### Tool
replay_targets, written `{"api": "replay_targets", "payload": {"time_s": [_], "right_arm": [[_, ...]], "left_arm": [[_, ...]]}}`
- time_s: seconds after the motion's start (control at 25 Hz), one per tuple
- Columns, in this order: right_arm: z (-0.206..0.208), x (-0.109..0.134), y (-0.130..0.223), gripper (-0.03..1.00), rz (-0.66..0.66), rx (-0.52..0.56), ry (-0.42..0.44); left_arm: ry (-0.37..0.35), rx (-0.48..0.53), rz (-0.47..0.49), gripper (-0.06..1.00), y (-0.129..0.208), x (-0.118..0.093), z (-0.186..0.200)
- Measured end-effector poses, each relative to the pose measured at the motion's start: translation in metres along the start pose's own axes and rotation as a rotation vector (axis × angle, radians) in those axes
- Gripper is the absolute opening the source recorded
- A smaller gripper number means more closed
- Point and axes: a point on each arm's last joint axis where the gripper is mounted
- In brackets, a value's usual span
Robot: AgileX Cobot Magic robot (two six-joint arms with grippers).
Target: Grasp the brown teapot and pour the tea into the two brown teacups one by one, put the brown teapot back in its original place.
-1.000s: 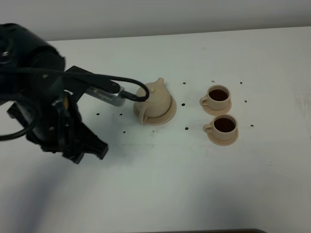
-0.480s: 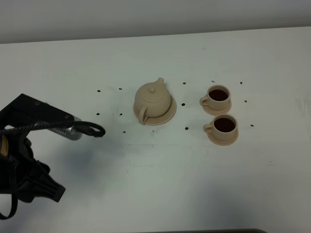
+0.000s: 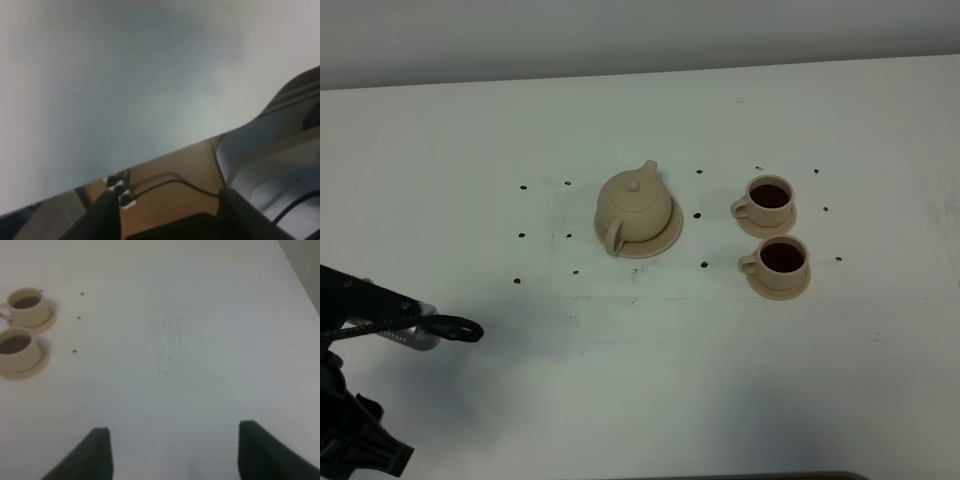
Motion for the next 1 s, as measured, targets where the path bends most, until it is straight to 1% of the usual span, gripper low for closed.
{"api": "replay_targets", "payload": {"time_s": [0.12, 0.4, 0.6, 0.76, 1.0], "right_arm": [[0.0, 0.0, 0.0, 0.52, 0.0, 0.0, 0.0], [0.0, 0.0, 0.0, 0.52, 0.0, 0.0, 0.0], [0.0, 0.0, 0.0, 0.52, 0.0, 0.0, 0.0], [0.0, 0.0, 0.0, 0.52, 0.0, 0.0, 0.0], [0.0, 0.0, 0.0, 0.52, 0.0, 0.0, 0.0]], "left_arm": [[0.018, -0.004, 0.055, 0.47, 0.012, 0.008, -0.003], [0.032, -0.105, 0.169, 0.47, 0.036, 0.021, 0.001], [0.013, -0.233, 0.259, 0.47, 0.051, 0.029, 0.016], [-0.009, -0.348, 0.313, 0.46, 0.065, 0.032, 0.028], [-0.035, -0.504, 0.359, 0.46, 0.086, 0.031, 0.041]]}}
Point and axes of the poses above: a point on each arm's last joint axis where the gripper is mounted, z pointing back along that axis away from the gripper, x along the wrist's bending axis when the last joint is at zero, y = z × x, and after that the axes turned 5 degrees about z, right-handed
